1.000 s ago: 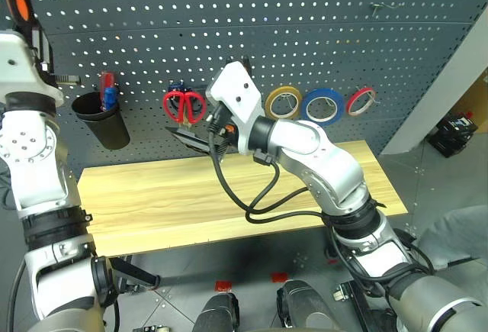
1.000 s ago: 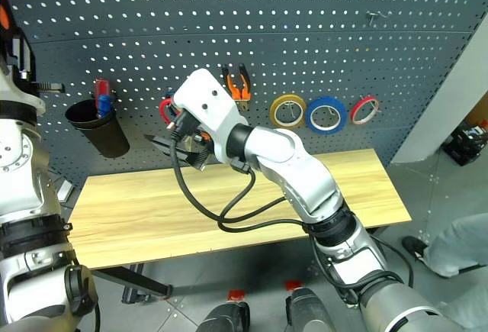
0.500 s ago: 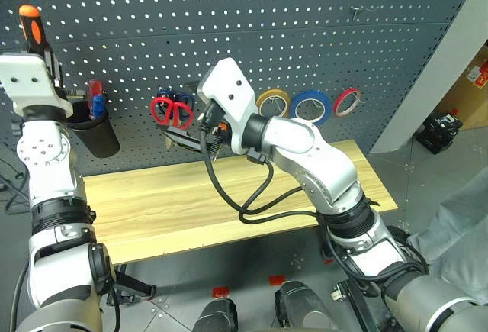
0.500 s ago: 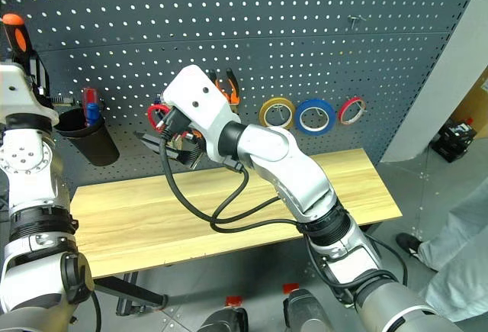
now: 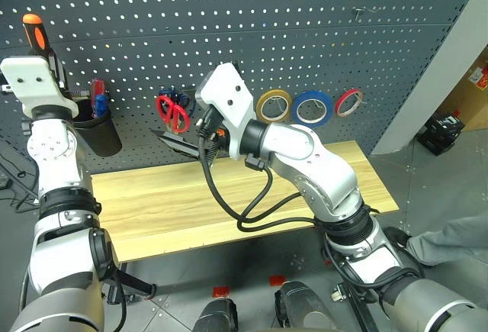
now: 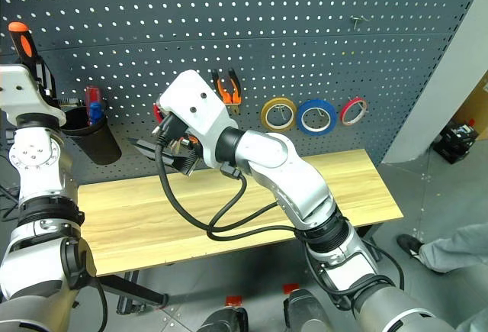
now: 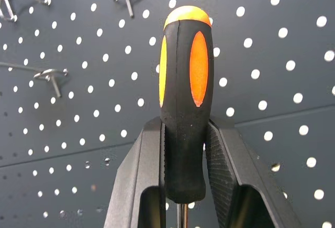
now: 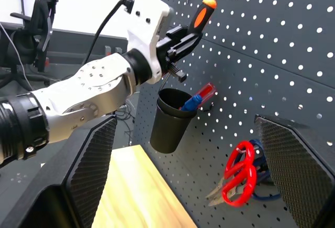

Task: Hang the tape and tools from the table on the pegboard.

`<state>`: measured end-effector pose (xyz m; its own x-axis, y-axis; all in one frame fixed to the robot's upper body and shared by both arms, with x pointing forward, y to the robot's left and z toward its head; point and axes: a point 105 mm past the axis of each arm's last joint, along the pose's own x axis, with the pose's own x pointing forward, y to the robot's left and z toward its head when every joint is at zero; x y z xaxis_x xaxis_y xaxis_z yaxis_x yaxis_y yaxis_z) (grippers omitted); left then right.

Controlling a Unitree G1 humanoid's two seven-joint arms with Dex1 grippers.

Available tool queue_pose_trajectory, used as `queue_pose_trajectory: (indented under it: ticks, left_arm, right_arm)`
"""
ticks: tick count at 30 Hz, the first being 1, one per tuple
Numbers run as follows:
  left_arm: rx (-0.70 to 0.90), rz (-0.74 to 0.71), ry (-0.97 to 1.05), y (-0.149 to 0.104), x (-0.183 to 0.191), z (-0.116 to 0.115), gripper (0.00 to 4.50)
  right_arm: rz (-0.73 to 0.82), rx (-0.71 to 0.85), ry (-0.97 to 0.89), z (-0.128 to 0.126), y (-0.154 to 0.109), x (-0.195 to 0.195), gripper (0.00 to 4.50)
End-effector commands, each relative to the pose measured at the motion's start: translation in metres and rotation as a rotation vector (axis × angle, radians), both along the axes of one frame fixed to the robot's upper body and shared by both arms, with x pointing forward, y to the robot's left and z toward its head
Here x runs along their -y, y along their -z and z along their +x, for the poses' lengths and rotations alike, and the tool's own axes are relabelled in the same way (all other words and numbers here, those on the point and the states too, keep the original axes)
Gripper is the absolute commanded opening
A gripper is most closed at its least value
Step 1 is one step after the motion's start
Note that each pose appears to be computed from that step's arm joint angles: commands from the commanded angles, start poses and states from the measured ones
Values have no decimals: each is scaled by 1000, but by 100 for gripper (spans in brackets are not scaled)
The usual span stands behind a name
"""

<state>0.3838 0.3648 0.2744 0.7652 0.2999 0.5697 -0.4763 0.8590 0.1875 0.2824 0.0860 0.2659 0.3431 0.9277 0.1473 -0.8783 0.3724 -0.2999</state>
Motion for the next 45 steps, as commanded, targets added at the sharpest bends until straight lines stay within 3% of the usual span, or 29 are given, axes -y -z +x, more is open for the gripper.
queue_pose_trajectory:
  ticks: [1, 10, 20, 26, 29, 32, 35, 38, 41, 45]
  left_arm:
    - [17, 33, -2, -7, 4, 2, 72]
    - [-16, -2, -29, 15, 3, 6, 72]
    - [149, -71, 0, 7, 2, -20, 385]
    - [139, 25, 102, 2, 36, -38, 385]
    - [-8, 111, 275, 24, 80, -42, 385]
    - [-123, 120, 295, 47, 86, -48, 385]
    - [-379, -96, 182, 120, 59, -63, 385]
    - [-519, -243, 50, 156, 42, -79, 385]
    - [-562, -285, -60, 166, 32, -90, 385]
    - [-529, -305, -28, 161, 33, -96, 385]
  right_arm:
    - [43, 28, -8, -7, -12, 1, 450]
    - [43, 21, -7, -8, -10, 1, 450]
    - [42, 25, 0, -7, -8, 3, 450]
    - [40, 24, 20, -2, -4, 8, 450]
    - [33, 10, 45, 2, 3, 16, 450]
    - [28, 1, 54, 5, 8, 19, 450]
    - [3, -60, 130, 18, 28, 34, 450]
    - [-32, -99, 237, 32, 55, 55, 450]
    - [-49, -109, 385, 49, 83, 82, 450]
    - [50, -195, 576, 71, 123, 120, 450]
